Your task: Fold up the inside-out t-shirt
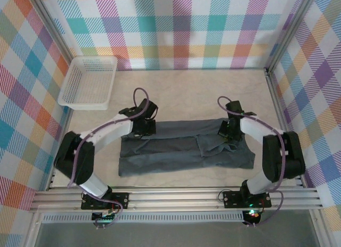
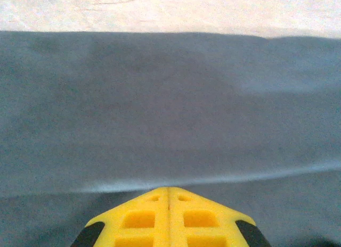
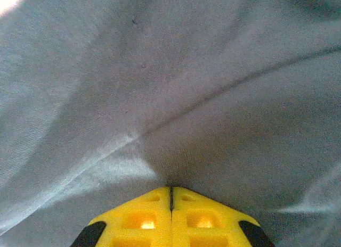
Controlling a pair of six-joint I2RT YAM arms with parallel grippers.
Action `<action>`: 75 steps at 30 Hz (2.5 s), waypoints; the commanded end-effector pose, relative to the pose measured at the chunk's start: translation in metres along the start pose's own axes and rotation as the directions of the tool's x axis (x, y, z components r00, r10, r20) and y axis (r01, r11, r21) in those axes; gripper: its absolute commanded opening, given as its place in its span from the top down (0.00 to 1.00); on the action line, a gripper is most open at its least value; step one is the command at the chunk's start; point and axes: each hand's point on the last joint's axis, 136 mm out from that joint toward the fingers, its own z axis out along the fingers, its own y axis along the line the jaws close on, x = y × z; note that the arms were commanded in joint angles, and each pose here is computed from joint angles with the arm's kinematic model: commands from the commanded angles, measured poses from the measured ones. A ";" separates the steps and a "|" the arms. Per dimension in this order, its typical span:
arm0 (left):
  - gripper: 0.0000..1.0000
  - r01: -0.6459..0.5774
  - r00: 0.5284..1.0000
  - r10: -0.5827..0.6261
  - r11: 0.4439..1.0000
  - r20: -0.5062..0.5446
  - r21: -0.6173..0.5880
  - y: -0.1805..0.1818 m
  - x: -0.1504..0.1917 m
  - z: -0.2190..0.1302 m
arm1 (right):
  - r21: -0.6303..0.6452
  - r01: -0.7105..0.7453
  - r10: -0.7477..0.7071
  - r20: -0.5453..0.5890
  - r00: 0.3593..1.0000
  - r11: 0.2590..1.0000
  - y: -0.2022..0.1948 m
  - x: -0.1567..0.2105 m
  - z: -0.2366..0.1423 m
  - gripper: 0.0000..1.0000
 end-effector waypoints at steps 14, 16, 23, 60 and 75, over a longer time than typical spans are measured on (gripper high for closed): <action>1.00 0.223 0.965 -0.235 0.969 -0.118 -0.109 -0.009 -0.083 0.139 | 0.029 -0.044 0.046 -0.095 0.994 0.999 0.017 -0.022 0.013 0.96; 1.00 0.241 0.964 -0.246 0.969 -0.104 -0.064 -0.019 -0.110 0.150 | 0.003 -0.050 0.050 -0.109 0.993 0.999 0.022 -0.021 0.011 0.96; 1.00 0.179 0.981 -0.189 0.972 0.054 0.155 -0.074 -0.212 0.120 | -0.103 -0.114 0.091 -0.205 0.975 0.988 0.033 0.011 0.016 0.95; 1.00 0.310 0.945 -0.312 0.950 -0.100 -0.032 0.010 -0.062 0.135 | -0.078 -0.182 0.163 -0.197 0.967 0.980 0.023 0.020 0.022 0.89; 1.00 0.056 0.930 -0.180 0.931 0.320 0.360 -0.108 -0.303 0.118 | -0.272 -0.391 0.285 -0.356 0.890 0.879 0.149 0.129 0.018 0.85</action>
